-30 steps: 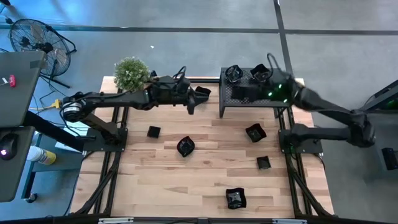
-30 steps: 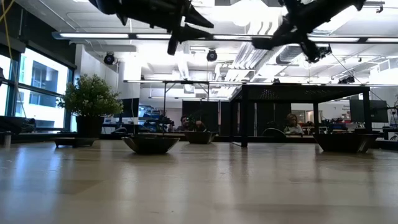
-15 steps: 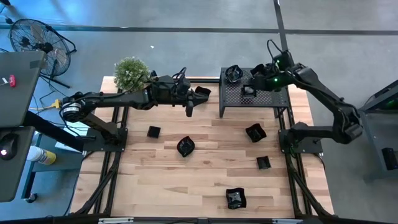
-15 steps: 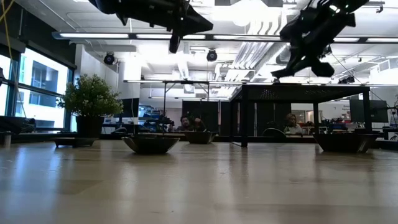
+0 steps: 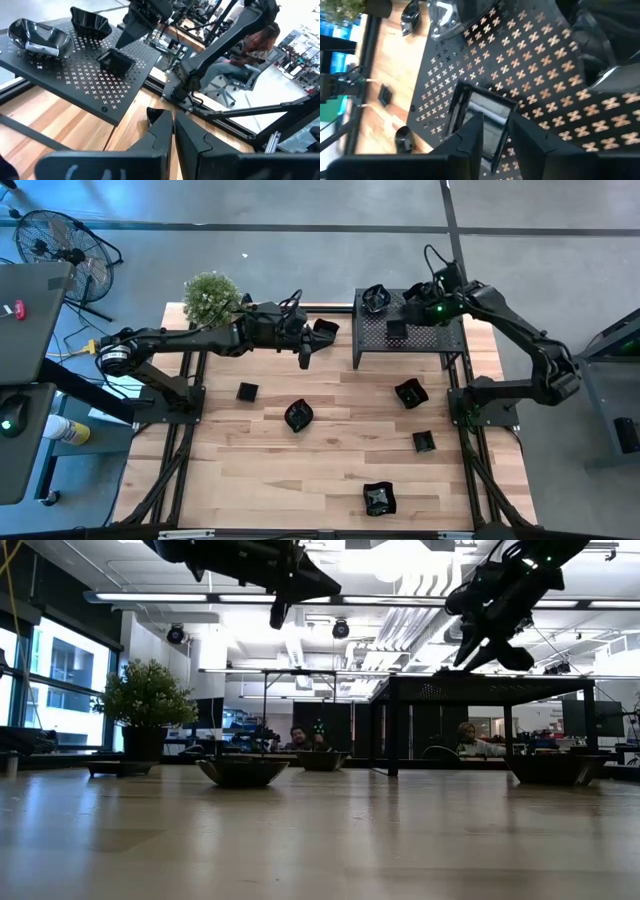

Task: Pick & Place Mini shaped plates
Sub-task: Stack the black square plate on top of the black square plate on the shelf, then stack the black distorted square plate on top of the black distorted square plate on the shelf

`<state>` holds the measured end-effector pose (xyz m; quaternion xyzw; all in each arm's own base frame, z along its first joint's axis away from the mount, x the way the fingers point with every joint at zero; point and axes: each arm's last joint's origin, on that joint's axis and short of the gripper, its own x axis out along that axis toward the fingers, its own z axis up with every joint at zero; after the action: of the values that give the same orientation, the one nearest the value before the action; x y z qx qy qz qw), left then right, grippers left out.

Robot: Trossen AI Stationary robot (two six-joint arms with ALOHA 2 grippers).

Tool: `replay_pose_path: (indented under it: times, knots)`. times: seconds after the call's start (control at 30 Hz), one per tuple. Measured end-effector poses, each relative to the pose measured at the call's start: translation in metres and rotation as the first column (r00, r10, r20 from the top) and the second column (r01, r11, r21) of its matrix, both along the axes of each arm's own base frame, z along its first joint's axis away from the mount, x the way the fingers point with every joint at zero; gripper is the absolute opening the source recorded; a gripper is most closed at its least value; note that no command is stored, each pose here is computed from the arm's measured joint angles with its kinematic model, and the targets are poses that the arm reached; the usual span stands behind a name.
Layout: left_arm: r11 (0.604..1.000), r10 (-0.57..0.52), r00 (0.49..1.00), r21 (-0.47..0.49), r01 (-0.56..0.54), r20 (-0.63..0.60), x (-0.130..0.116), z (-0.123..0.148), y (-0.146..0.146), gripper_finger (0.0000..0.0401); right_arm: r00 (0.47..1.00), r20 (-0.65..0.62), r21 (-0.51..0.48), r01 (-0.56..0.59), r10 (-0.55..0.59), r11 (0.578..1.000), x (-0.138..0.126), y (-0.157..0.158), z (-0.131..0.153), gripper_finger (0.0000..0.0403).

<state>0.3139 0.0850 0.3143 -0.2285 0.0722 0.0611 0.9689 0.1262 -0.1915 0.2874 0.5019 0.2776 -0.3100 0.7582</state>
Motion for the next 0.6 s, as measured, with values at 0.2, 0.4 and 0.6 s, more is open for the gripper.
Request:
replay_pose_path:
  times: [0.2, 0.4, 0.6]
  knots:
    - [1.0, -0.003, 1.0, 0.018, 0.003, -0.001, 0.0, 0.0, 0.0, 0.0017, 0.999, -0.022, -0.118, -0.049, 0.047, 0.992, 0.0, -0.001, 0.031, 0.0111]
    - [0.998, -0.017, 1.0, 0.053, 0.016, 0.019, -0.002, -0.01, -0.001, 0.0002, 0.982, -0.104, -0.27, -0.18, 0.157, 0.946, 0.002, 0.03, 0.069, 0.0063]
    - [0.999, -0.01, 0.998, 0.039, 0.007, 0.063, -0.017, -0.039, -0.005, 0.0001, 0.981, -0.057, -0.33, -0.193, 0.184, 0.924, 0.004, 0.084, 0.066, 0.0009]
